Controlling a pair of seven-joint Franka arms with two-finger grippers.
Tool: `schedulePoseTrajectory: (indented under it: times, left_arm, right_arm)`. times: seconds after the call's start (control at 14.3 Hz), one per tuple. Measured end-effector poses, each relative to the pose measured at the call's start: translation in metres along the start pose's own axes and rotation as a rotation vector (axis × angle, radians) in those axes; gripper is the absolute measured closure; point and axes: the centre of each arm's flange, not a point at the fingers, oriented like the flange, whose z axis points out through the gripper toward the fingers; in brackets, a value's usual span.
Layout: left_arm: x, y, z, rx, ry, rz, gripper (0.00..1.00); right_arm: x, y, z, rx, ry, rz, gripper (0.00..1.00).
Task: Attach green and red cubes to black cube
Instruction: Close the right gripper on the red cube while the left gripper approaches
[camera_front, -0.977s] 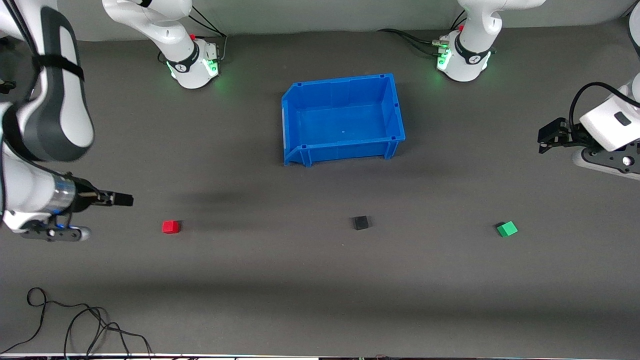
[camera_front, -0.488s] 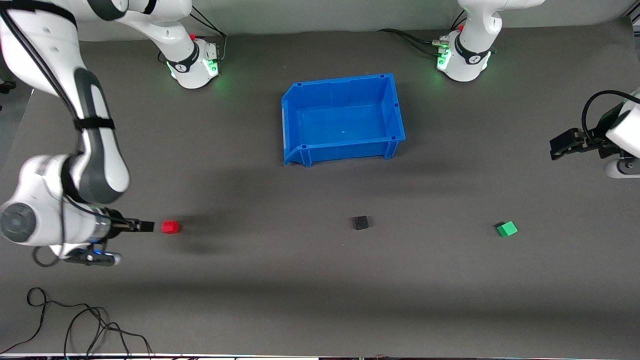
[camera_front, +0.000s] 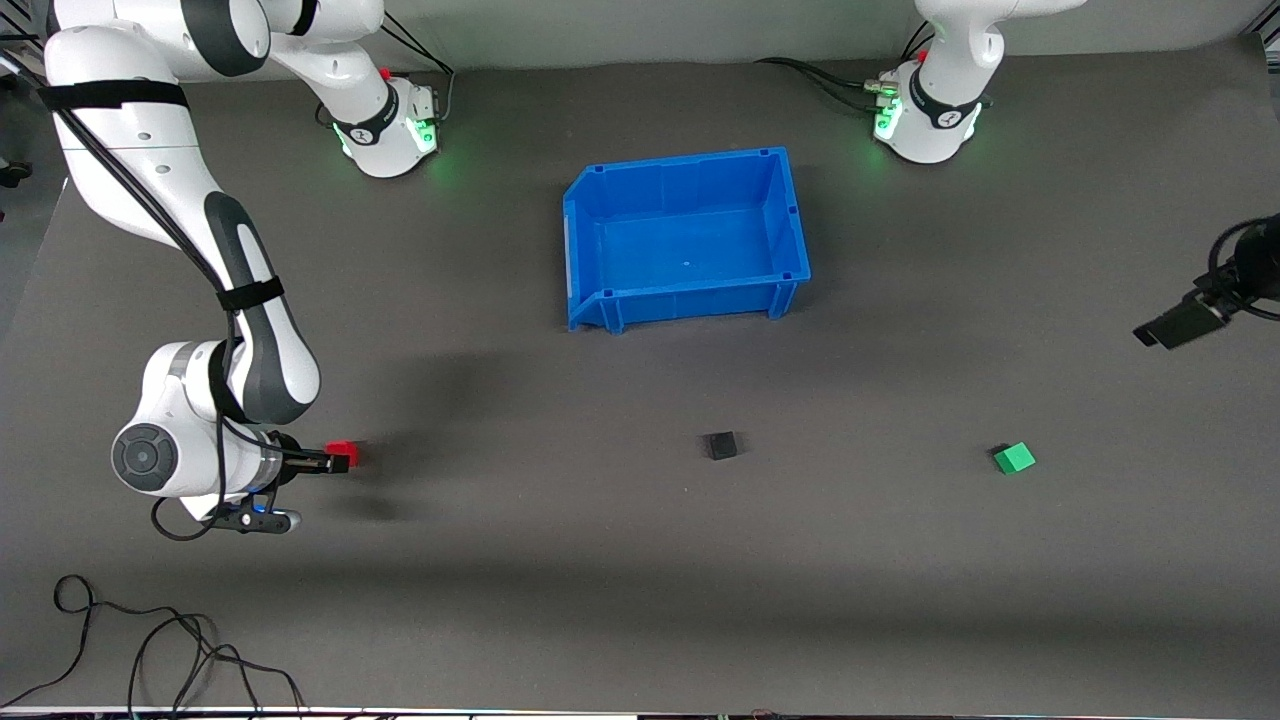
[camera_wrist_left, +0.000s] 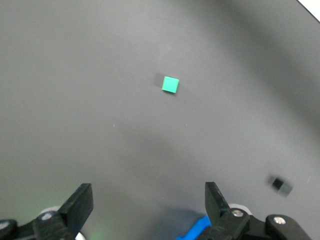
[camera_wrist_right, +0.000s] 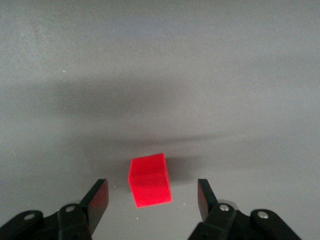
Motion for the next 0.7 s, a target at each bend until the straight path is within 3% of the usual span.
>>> schedulePoseTrajectory:
  times: [0.14,0.28,0.42,0.7]
  left_arm:
    - [0.010,0.003,0.019,0.023,-0.023,-0.193,0.00]
    - [0.030,-0.002,0.039,0.033,-0.060,-0.398,0.00]
    - [0.055,-0.008,0.062,0.017,-0.116,-0.583,0.00]
    - [0.101,-0.001,0.115,-0.032,-0.097,-0.908,0.00]
  right_arm:
    - [0.002,-0.002,0.008,0.002,0.015,-0.002,0.21]
    - [0.003,-0.006,0.026,0.000,0.011,-0.008,0.34]
    - [0.003,-0.010,0.040,-0.004,-0.004,-0.014,0.34]
    - [0.003,-0.010,0.051,-0.007,-0.016,-0.014,0.37]
